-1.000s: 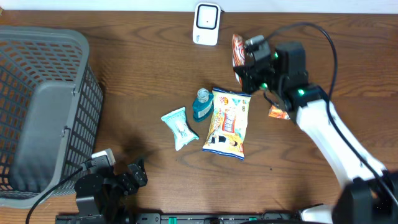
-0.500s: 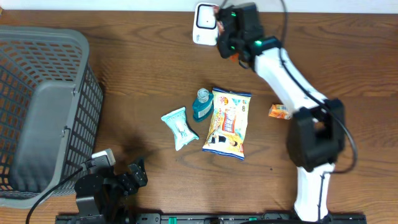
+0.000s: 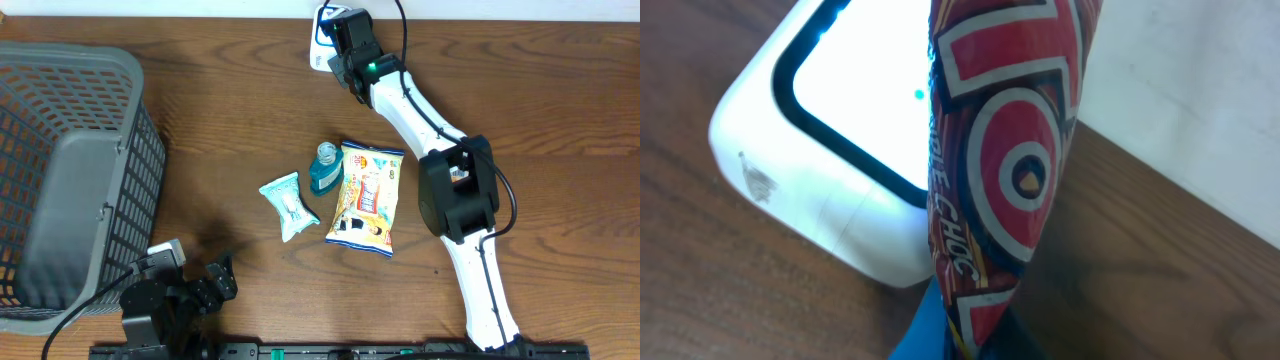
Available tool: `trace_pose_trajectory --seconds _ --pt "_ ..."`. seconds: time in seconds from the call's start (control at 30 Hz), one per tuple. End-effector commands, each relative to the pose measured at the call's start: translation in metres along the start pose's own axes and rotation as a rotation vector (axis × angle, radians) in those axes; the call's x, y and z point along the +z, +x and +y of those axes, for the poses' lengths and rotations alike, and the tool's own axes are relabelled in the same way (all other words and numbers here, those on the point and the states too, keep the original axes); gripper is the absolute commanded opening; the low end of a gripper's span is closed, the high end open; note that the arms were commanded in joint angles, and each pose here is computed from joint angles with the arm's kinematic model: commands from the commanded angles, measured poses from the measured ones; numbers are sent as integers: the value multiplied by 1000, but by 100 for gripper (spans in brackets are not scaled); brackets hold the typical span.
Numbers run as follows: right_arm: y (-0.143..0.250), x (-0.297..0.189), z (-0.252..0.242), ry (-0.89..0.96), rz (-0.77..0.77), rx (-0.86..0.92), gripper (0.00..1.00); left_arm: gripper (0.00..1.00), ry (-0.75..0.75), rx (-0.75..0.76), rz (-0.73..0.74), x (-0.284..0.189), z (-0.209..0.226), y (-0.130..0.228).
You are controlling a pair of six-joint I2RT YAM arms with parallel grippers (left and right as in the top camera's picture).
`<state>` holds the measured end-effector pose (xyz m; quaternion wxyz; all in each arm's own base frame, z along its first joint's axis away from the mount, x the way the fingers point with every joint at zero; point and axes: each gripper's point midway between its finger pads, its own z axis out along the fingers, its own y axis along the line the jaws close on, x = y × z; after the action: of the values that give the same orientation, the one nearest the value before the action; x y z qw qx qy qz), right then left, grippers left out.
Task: Scan the item barcode
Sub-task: 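Lift the chocolate bar with the right gripper and hold it at the scanner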
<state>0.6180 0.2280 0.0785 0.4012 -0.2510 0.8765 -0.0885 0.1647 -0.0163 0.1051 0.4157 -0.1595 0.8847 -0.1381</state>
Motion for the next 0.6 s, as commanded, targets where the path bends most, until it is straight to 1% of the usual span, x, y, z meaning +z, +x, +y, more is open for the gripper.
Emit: trace_pose_trajectory --seconds 0.0,0.13,0.37,0.47,0.57 --pt "-24 -9 -10 47 -55 3 1 98 8 10 5 0 -1 1" --pt "-26 -10 -3 17 -67 1 1 98 8 10 5 0 -1 1" --pt "-39 -12 11 -50 -122 55 1 98 8 10 5 0 -1 1" --pt "-38 -13 13 -40 -112 69 1 98 8 10 5 0 -1 1" --pt "-30 -16 5 5 -64 122 1 98 8 10 5 0 -1 1"
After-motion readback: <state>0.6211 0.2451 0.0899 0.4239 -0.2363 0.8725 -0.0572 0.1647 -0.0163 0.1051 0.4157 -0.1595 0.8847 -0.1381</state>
